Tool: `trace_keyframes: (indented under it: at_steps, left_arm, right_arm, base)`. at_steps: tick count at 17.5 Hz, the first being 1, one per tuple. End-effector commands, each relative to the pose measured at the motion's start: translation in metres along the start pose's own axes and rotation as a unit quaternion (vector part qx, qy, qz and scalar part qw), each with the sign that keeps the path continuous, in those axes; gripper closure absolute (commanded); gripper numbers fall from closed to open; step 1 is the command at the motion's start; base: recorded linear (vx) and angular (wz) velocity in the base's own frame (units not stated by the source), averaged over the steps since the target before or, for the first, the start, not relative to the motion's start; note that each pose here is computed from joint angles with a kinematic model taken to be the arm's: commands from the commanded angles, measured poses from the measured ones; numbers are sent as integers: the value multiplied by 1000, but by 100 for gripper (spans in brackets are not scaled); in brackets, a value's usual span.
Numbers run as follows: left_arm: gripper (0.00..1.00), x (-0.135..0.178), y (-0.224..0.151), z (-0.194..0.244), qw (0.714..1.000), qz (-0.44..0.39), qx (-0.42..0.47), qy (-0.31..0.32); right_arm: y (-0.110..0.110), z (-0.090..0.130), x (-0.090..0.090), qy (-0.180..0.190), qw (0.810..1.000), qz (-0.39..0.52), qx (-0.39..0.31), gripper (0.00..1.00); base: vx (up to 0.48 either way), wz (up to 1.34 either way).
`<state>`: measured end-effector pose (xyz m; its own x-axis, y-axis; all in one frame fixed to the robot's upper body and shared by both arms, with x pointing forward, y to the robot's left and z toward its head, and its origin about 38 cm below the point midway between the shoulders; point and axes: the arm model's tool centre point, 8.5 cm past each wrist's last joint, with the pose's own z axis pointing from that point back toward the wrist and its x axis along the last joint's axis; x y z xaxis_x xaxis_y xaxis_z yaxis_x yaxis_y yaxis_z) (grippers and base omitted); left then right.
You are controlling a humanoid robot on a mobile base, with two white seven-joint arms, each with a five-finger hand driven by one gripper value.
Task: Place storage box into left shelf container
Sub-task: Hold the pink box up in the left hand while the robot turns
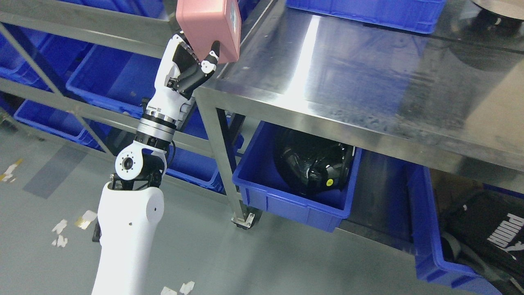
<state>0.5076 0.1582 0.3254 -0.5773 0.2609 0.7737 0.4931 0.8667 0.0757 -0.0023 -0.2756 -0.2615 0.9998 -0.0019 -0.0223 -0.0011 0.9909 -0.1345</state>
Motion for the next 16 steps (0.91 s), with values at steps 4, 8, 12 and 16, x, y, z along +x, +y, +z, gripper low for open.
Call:
trace_keyframes:
  at_steps: [4,8,12,16]
  left_arm:
    - [97,31,-57,27,996,5,-57,-64]
    - [97,13,-57,54,998,13,-39,-52]
    - [97,2,-40,81,999,16,-2,-33]
    - [97,-3,-31,94,999,19,19,-25]
  right_arm:
    - [-11,-1,0,-4,1000,-2,-6,0]
    - [-11,-1,0,-4,1000,-2,-6,0]
    - [-11,-1,0,-4,1000,-2,-6,0]
    - [-11,-1,0,-4,1000,-2,-6,0]
  base:
    - [-58,358]
    - [-2,599]
    - [112,874]
    - [149,863]
